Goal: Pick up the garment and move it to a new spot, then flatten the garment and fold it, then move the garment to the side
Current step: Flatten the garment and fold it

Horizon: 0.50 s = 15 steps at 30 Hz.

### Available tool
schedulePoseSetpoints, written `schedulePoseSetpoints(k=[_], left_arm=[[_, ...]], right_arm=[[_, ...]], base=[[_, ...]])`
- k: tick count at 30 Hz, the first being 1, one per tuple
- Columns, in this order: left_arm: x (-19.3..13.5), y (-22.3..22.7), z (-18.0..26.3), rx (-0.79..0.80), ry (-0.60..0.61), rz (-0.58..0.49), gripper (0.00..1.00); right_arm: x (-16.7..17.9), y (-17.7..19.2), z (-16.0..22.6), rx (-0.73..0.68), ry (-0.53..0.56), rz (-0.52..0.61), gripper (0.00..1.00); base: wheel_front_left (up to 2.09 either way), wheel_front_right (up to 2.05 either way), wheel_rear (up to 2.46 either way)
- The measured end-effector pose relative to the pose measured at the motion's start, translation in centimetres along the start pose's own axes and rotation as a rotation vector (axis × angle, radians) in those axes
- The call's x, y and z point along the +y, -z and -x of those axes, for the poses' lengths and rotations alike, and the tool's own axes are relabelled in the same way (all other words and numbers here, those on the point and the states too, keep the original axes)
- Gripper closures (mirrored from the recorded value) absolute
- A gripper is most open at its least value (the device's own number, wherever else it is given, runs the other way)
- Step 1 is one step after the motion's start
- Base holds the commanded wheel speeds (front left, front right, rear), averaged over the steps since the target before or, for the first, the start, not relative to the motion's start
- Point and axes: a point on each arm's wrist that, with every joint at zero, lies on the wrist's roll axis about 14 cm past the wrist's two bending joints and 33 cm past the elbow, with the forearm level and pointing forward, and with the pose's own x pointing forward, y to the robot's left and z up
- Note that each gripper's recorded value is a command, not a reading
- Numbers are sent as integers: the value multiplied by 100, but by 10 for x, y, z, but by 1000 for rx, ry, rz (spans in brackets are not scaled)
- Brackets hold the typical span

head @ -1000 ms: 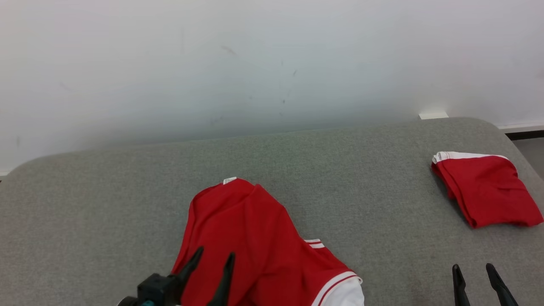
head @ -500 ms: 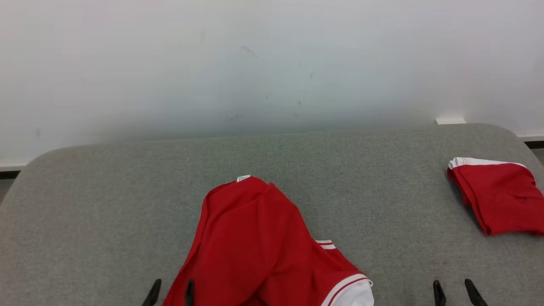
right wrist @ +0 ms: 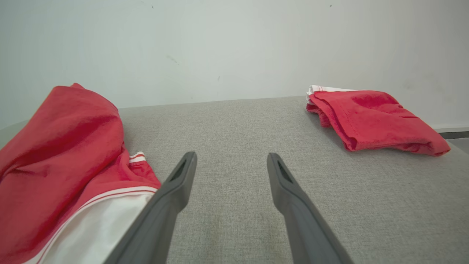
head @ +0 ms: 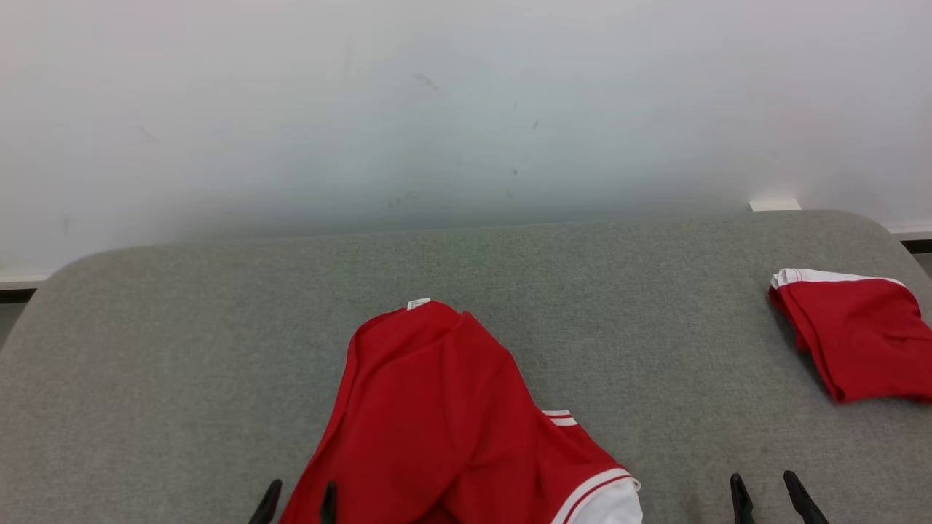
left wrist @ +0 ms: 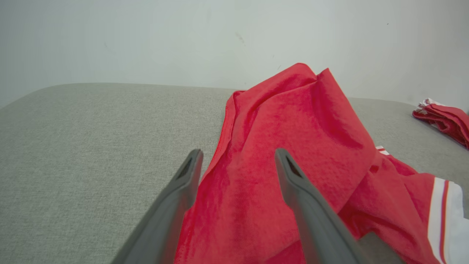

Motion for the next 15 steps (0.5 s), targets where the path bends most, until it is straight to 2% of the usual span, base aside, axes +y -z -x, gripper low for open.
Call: schedulePoseSetpoints(k=[4,9,11,15], left_arm=[[2,2,3,5,-2,-2,0],[7,15,10,50,5,-15,0],[13,25,15,109,13,-35,0],[18,34,22,251,63,-91,0]], right_arm=[[3,-4,-2,-11,-11,8,0],[13,-12,-8,-38,-44,-47,0],[21,-8,-11,18,-83,-60,0],[30,9,-8,222,-175,-43,0]], base=[[0,0,0],[0,0,0],[0,0,0],[0,0,0]])
